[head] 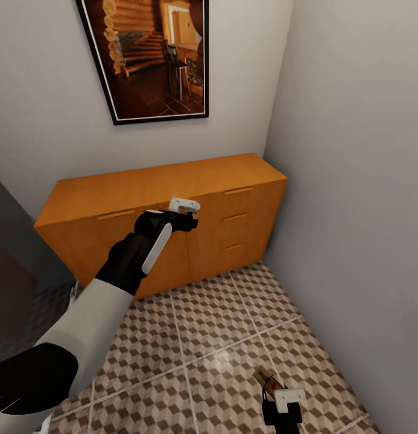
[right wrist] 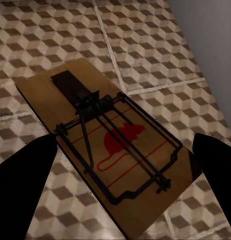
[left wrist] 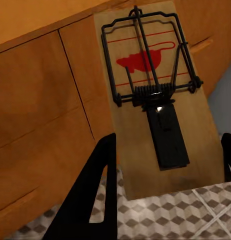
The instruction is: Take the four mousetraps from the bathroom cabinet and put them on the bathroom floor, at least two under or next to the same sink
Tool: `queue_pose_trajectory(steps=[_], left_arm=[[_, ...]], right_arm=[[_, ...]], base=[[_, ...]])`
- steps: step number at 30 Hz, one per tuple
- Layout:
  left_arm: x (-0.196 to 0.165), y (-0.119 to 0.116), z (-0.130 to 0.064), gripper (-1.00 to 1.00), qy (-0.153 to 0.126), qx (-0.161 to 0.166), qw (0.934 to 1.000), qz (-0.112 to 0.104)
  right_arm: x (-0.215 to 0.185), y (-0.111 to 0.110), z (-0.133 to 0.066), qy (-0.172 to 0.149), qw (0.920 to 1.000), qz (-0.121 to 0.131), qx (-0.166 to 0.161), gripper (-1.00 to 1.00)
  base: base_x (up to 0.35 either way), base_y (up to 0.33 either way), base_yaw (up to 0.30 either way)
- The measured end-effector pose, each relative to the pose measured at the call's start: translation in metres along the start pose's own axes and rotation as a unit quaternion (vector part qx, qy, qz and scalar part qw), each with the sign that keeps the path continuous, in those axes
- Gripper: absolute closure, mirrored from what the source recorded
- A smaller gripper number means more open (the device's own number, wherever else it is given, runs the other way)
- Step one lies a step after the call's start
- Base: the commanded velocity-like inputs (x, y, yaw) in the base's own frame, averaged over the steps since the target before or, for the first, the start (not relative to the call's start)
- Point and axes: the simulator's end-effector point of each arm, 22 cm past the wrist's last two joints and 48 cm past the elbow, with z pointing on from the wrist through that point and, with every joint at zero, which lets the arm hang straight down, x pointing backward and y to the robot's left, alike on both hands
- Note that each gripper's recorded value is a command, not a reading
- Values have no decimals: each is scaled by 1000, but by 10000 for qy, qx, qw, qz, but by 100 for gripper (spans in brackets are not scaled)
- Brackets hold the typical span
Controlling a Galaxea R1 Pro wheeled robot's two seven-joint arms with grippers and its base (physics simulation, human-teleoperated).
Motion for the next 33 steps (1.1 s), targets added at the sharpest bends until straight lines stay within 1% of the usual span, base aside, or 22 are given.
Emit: queue_pose_trajectory(steps=[4,11,13,14,17,19,21,23,25,26,27,30,31,33], left_arm=[[12,2,6,100,143,-18,9999,-2],[41,5,18,100,483,-54,9988,-7],[54,6,22,100,598,-58,9982,-20],[68,7,28,100,648,-69,9979,-53],[95,11,45,100,572,-139,9981,-161],[122,15,57,100,623,-202,9976,-221],[162,16,69,100,782,-191,9964,-281],[196,12,75,100,891,-81,9954,-340],[227,14,79,100,927,-54,9950,-381],[252,17,80,100,971,-85,9945,-395],[273,21,78,100,1081,-125,9933,-397],[331,31,67,100,1507,-246,9875,-387],[355,34,60,100,1650,-281,9851,-384],[370,34,55,100,1707,-286,9841,-389]], right_arm=[[0,0,0,-2,10000,0,0,100],[0,0,0,-3,10000,0,0,100],[0,0,0,-3,10000,0,0,100],[0,0,0,-2,10000,0,0,100],[0,0,0,-3,10000,0,0,100],[0,0,0,-1,10000,-1,0,100],[0,0,0,-1,10000,-1,-3,100],[0,0,0,0,10000,-1,-6,100],[0,0,0,1,10000,-2,-7,100],[0,0,0,0,10000,-2,-3,100],[0,-1,0,-1,10000,-4,1,100],[0,-2,0,-2,10000,-8,5,100],[0,-2,0,-2,10000,-9,4,100],[0,-2,0,-3,10000,-10,4,100]], base=[[-169,0,0],[-17,0,0],[-2,0,0],[0,0,0],[0,0,0],[0,0,0],[0,0,0],[0,0,0],[0,0,0],[0,0,0],[0,0,0],[0,0,0],[0,0,0],[0,0,0]])
